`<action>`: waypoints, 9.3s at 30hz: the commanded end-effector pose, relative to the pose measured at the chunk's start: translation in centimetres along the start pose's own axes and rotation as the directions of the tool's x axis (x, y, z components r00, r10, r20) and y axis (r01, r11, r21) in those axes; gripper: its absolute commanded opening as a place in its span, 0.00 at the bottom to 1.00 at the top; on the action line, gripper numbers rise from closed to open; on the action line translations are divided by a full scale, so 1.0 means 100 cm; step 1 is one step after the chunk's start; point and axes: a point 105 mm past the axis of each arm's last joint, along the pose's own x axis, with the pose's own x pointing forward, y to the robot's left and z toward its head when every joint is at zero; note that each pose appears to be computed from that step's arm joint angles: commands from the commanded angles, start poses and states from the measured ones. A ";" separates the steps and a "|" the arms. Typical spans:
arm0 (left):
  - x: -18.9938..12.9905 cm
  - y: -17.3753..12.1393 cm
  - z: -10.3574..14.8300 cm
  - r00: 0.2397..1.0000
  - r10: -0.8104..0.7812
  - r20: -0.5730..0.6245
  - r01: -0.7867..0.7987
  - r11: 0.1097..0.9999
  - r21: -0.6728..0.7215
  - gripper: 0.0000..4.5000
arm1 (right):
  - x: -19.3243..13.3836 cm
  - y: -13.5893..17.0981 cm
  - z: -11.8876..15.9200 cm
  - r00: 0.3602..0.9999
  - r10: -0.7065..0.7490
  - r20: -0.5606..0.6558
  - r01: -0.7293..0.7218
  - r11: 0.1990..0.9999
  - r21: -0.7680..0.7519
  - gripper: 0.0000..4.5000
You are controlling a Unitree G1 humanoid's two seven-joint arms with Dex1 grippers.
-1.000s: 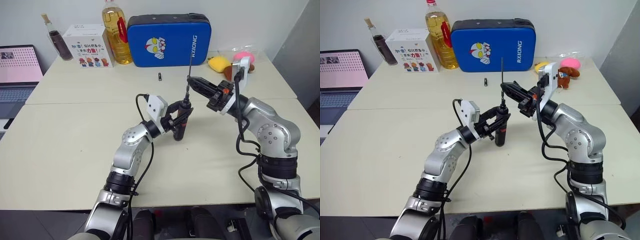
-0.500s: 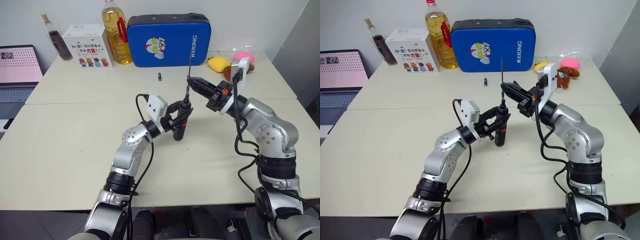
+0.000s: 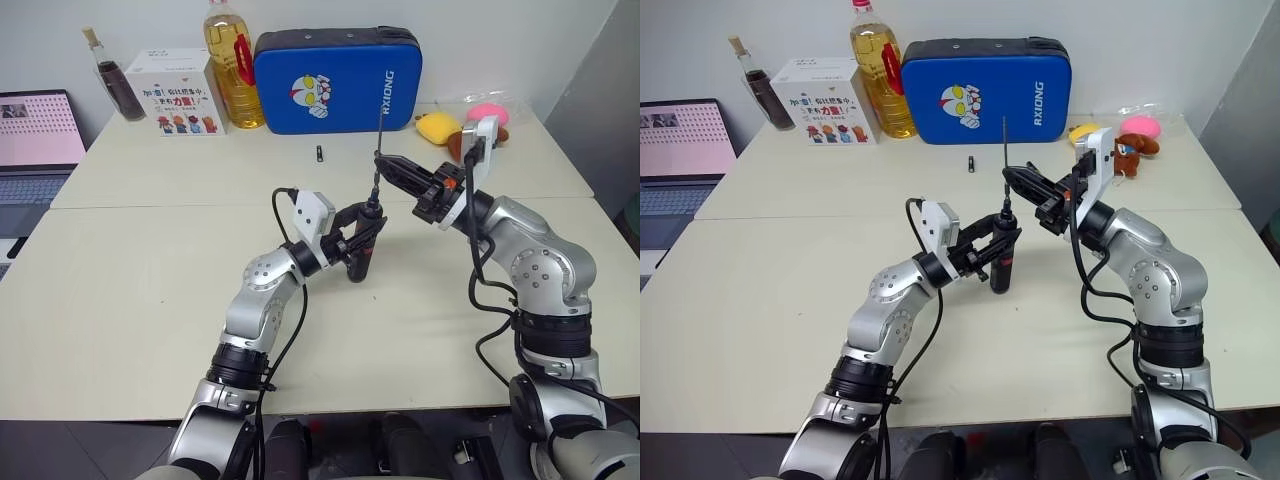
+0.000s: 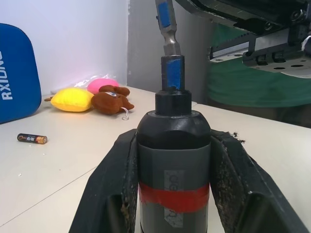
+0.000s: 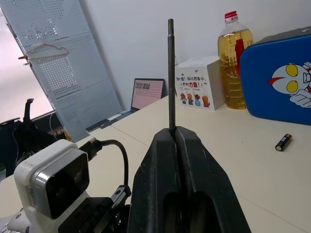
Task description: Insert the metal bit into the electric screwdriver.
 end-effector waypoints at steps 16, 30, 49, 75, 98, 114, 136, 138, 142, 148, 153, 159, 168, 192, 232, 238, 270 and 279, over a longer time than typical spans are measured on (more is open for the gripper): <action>-0.014 -0.026 0.039 0.980 -0.178 0.084 0.182 0.982 -0.045 0.37 | -0.016 0.030 -0.003 0.982 0.170 -0.086 -0.171 0.985 -0.004 0.01; -0.016 -0.031 0.036 0.979 -0.182 0.087 0.186 0.982 -0.042 0.37 | -0.037 0.029 -0.011 0.980 0.142 -0.141 -0.142 0.990 0.009 0.01; -0.024 -0.043 0.022 0.973 -0.229 0.038 0.229 0.973 0.015 0.37 | -0.032 0.032 -0.022 0.963 0.186 -0.195 -0.187 0.982 0.014 0.01; -0.025 -0.045 0.024 0.965 -0.261 0.029 0.259 0.964 0.060 0.37 | -0.041 0.034 -0.033 0.921 0.265 -0.284 -0.277 0.961 0.001 0.01; -0.031 -0.059 0.021 0.937 -0.349 0.023 0.345 0.934 0.095 0.37 | -0.053 0.034 -0.028 0.851 0.378 -0.365 -0.425 0.904 -0.055 0.01; -0.031 -0.060 0.019 0.933 -0.359 0.030 0.355 0.931 0.088 0.37 | -0.048 0.036 0.008 0.859 0.379 -0.343 -0.439 0.892 -0.113 0.01; -0.026 -0.051 0.026 0.956 -0.287 0.060 0.283 0.957 0.072 0.37 | -0.039 0.028 0.027 0.910 0.313 -0.270 -0.356 0.926 -0.124 0.01; -0.025 -0.051 0.026 0.956 -0.287 0.062 0.283 0.957 0.071 0.37 | -0.038 0.026 0.030 0.915 0.307 -0.262 -0.349 0.928 -0.130 0.01; -0.025 -0.050 0.027 0.956 -0.285 0.063 0.281 0.957 0.070 0.37 | -0.036 0.025 0.034 0.923 0.296 -0.244 -0.335 0.932 -0.137 0.01; -0.021 -0.038 0.026 0.972 -0.231 0.047 0.226 0.969 0.097 0.37 | -0.033 0.019 0.036 0.937 0.259 -0.236 -0.297 0.944 -0.145 0.01; -0.014 -0.019 0.024 0.994 -0.106 0.040 0.099 0.984 0.150 0.37 | -0.022 0.012 0.043 0.970 0.163 -0.181 -0.193 0.969 -0.156 0.01; 0.006 0.011 0.028 0.990 0.127 0.065 -0.139 0.962 0.235 0.37 | 0.002 -0.023 0.060 0.965 -0.260 -0.036 0.250 0.952 -0.179 0.01; 0.037 0.036 0.033 0.931 0.338 0.135 -0.363 0.891 0.273 0.37 | 0.021 -0.027 0.064 0.864 -0.502 0.033 0.500 0.848 -0.178 0.01; 0.076 0.014 0.019 0.911 0.389 0.138 -0.409 0.895 0.178 0.37 | 0.030 -0.028 0.046 0.778 -0.627 0.037 0.627 0.775 -0.081 0.01; 0.075 0.016 -0.004 0.916 0.399 0.038 -0.400 0.903 0.158 0.37 | 0.031 -0.020 0.028 0.781 -0.624 -0.010 0.622 0.779 -0.077 0.01; 0.074 0.016 -0.005 0.918 0.395 0.037 -0.396 0.904 0.161 0.37 | 0.031 -0.021 0.027 0.780 -0.626 -0.008 0.624 0.778 -0.070 0.01; 0.074 0.017 -0.004 0.913 0.406 0.040 -0.407 0.899 0.162 0.37 | 0.031 -0.011 -0.005 0.796 -0.599 -0.089 0.586 0.799 -0.138 0.01; 0.074 0.012 -0.006 0.925 0.379 0.035 -0.377 0.900 0.218 0.37 | 0.036 -0.018 -0.002 0.812 -0.570 -0.125 0.548 0.819 -0.171 0.01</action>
